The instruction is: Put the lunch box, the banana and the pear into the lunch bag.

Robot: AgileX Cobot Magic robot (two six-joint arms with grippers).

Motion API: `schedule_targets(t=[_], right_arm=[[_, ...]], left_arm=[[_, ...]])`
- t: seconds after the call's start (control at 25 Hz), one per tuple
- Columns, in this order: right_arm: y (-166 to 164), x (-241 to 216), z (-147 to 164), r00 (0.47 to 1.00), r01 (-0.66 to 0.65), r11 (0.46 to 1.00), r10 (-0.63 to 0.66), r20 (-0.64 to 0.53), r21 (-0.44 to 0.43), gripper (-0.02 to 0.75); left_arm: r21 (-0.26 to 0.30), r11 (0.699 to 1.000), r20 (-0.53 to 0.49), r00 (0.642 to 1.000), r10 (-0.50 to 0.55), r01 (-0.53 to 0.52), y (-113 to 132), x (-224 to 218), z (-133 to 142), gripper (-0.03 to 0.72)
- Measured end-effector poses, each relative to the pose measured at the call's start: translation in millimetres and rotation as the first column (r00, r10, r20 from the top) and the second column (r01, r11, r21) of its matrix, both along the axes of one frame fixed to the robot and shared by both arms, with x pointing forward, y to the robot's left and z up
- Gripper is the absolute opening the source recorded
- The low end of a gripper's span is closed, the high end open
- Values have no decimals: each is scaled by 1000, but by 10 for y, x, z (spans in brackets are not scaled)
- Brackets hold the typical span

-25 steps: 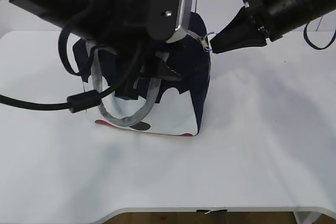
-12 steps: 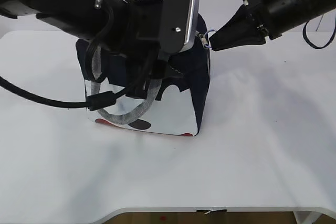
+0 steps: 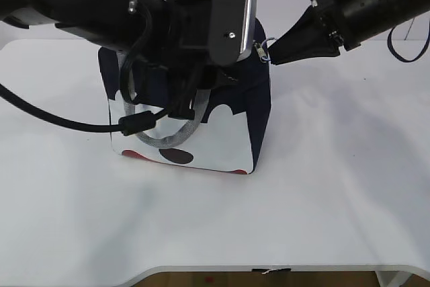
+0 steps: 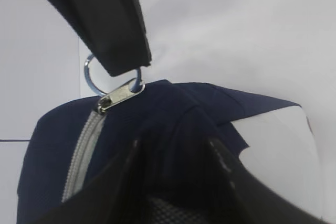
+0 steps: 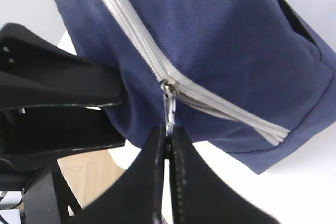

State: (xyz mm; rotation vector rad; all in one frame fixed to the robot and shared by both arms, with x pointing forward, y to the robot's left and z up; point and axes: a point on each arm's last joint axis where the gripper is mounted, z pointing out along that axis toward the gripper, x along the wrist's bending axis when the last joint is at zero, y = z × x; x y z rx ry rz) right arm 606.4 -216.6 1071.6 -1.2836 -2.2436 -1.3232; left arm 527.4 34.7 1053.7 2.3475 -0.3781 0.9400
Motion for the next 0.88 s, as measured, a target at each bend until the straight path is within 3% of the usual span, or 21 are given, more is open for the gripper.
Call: schedule_targets(t=[0.16,0.32,0.6,0.88], right_arm=[[0,0,0,1000,0,1000,0,0,0,6],[0,0,0,1000,-1,1000,1,1,0,6],[-10,-4,-16,1000,-7,1000,7,1,-23,6],[-29,-13,-45,1000,-19,998,19,1,-63,6]], left_arm=[[-15,1000,22,1000,10,-9,-3,17,19,192],[-33,999,43,999,22,-20,-9,38,33,122],[-41,999,44,999,27,-25,-13,44,32,59],[-56,998,28,999,37,-35,-21,47,19,53]])
